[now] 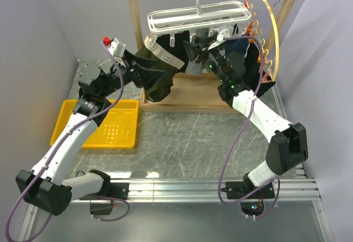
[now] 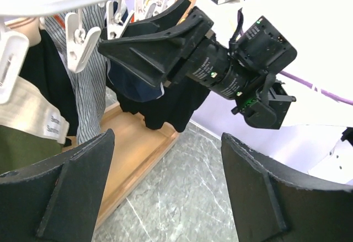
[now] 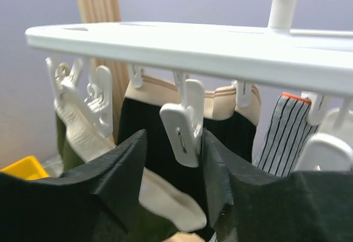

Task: Clip the underwear to the hanger

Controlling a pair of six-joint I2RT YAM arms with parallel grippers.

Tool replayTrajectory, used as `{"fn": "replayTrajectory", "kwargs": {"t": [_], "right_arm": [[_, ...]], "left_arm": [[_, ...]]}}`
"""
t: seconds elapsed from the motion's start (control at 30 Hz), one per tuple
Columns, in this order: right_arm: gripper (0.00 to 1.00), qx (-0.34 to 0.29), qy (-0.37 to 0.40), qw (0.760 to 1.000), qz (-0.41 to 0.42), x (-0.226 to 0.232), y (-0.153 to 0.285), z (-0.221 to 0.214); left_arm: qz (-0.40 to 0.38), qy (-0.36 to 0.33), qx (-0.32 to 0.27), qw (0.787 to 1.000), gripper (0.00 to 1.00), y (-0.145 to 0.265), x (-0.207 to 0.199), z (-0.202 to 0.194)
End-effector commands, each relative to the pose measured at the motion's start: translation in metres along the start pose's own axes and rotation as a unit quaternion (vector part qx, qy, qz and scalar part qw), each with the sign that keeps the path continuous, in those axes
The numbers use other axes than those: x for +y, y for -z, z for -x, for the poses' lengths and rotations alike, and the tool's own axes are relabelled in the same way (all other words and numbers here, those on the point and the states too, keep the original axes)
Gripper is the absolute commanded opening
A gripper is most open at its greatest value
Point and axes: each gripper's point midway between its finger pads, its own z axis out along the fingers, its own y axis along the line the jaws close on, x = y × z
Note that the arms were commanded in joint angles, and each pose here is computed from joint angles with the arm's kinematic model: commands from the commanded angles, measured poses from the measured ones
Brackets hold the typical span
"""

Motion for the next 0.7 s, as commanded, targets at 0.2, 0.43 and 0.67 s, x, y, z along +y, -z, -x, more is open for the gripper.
{"fn": "replayTrajectory", "kwargs": {"t": [0.2, 0.43, 0.67], "right_arm": [[0.27, -0.046, 0.011, 0.999, 0.006, 0.004, -0.011, 0.038], [0.01, -0.026, 0.012, 0.999, 0.024, 0.014, -0.004, 0.045], [0.0, -0.016, 0.024, 0.999, 0.03, 0.024, 0.006, 0.054]], "left_arm": [[-0.005, -0.013, -0.044, 0.999, 0.8, -0.017, -0.003, 0.04], [0.026, -0.066, -0.025, 0.997, 0.72, -0.053, -0.003, 0.061], [0.061, -0.052, -0.026, 0.996, 0.61, -0.077, 0.001, 0.057]]}}
